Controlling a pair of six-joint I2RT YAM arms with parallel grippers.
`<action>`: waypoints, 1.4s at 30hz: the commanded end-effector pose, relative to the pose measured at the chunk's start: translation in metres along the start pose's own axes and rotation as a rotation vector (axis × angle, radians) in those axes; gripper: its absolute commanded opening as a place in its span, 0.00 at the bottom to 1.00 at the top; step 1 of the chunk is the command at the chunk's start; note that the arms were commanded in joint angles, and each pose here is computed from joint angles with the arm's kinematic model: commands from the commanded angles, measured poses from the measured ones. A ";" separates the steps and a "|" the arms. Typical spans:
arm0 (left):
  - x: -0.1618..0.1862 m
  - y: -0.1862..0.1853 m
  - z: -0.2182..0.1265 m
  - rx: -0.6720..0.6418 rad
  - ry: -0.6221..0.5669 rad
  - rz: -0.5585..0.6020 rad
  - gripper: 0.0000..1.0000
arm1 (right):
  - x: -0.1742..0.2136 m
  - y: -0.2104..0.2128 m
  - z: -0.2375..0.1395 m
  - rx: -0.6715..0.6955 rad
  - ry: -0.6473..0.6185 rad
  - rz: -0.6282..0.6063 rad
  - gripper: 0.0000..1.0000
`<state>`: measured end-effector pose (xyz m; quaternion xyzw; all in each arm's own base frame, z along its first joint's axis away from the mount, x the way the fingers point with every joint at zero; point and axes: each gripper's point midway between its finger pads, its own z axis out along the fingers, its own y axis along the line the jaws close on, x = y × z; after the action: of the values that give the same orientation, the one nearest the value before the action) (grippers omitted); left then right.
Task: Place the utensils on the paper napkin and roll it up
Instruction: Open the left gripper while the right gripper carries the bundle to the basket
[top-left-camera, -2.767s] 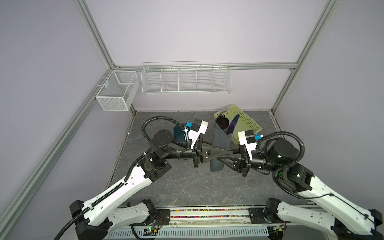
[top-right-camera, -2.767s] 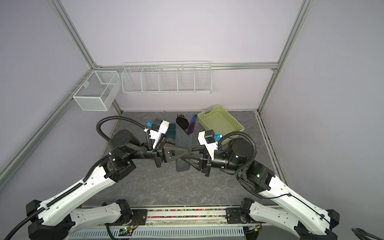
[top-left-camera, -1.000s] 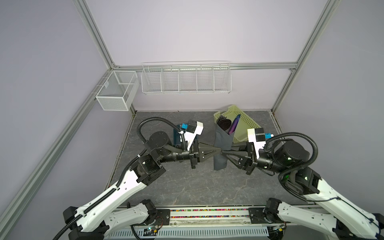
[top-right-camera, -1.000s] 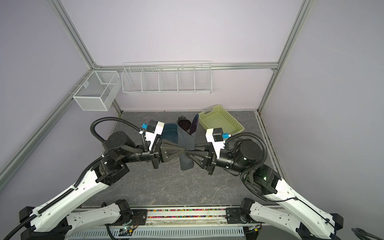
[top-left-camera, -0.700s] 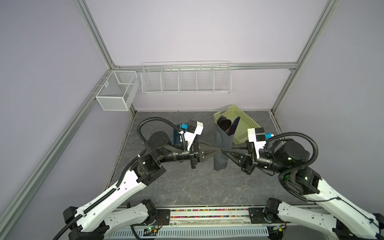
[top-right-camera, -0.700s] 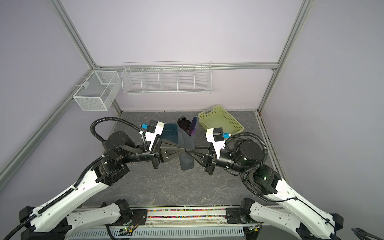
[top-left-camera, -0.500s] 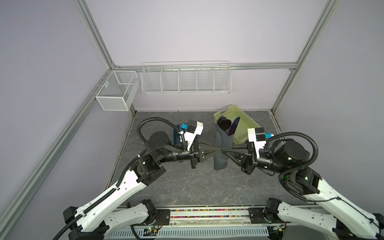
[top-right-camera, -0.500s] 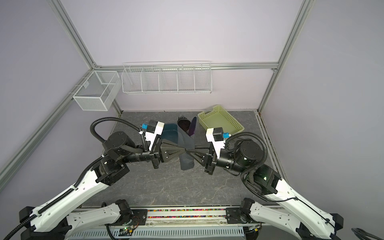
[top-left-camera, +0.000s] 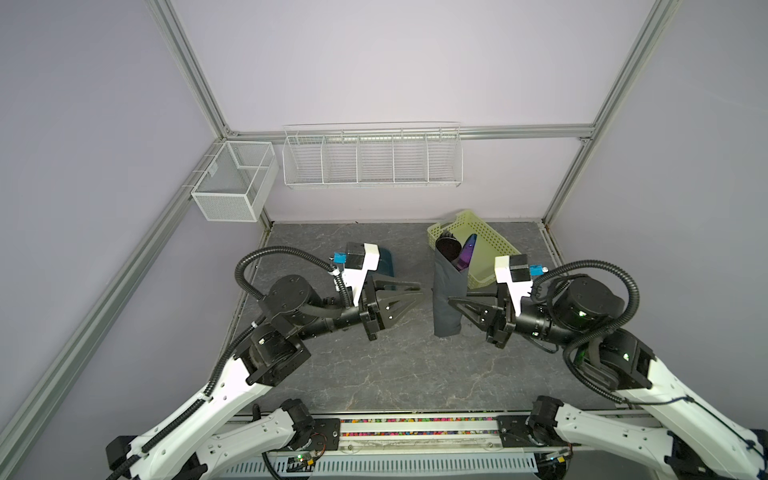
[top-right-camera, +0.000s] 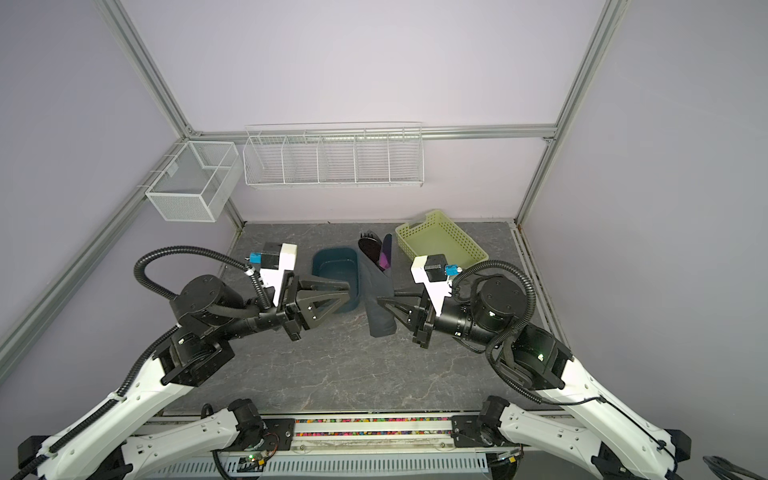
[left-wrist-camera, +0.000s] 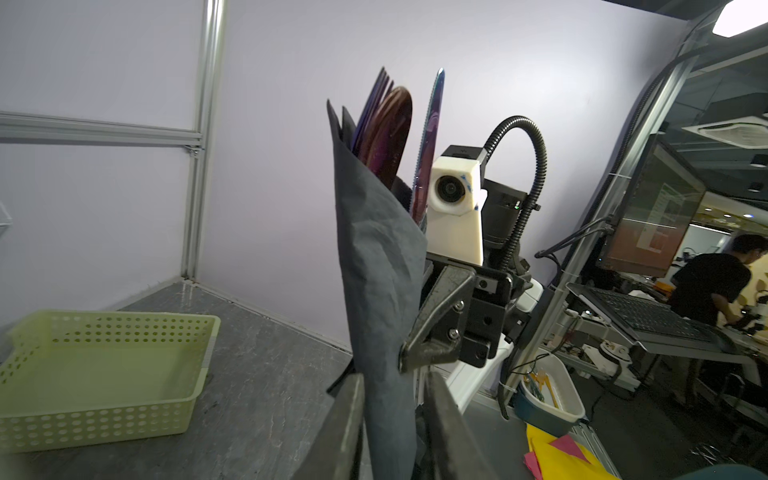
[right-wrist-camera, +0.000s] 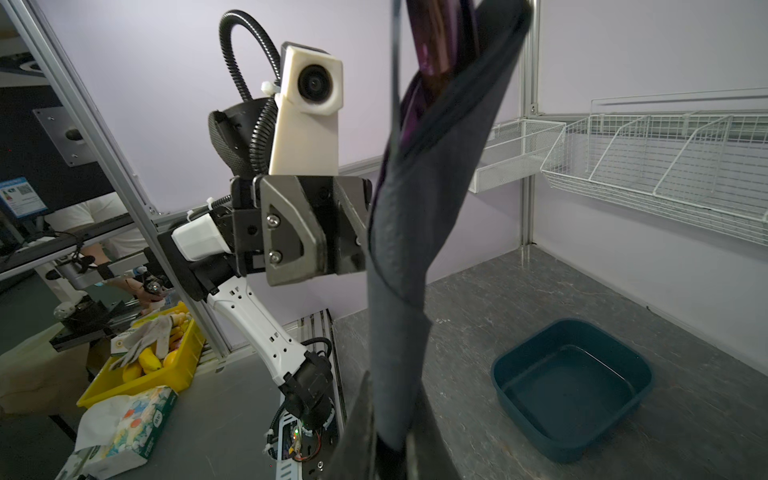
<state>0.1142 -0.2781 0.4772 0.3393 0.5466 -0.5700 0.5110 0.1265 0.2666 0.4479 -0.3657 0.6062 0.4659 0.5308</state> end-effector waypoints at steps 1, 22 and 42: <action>0.014 0.025 -0.011 -0.151 0.024 0.018 0.26 | -0.003 -0.013 -0.003 0.074 0.035 -0.096 0.06; 0.062 0.067 -0.040 -0.404 0.183 0.021 0.27 | 0.066 -0.189 0.011 0.317 0.539 -0.068 0.06; 0.079 0.116 -0.055 -0.611 0.345 0.145 0.26 | 0.153 -0.386 -0.010 0.400 0.755 0.197 0.06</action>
<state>0.1880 -0.2345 0.3589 0.2935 0.7411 -0.3048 0.5213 0.4553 0.1502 0.2273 -0.3079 0.8794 0.2231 0.2866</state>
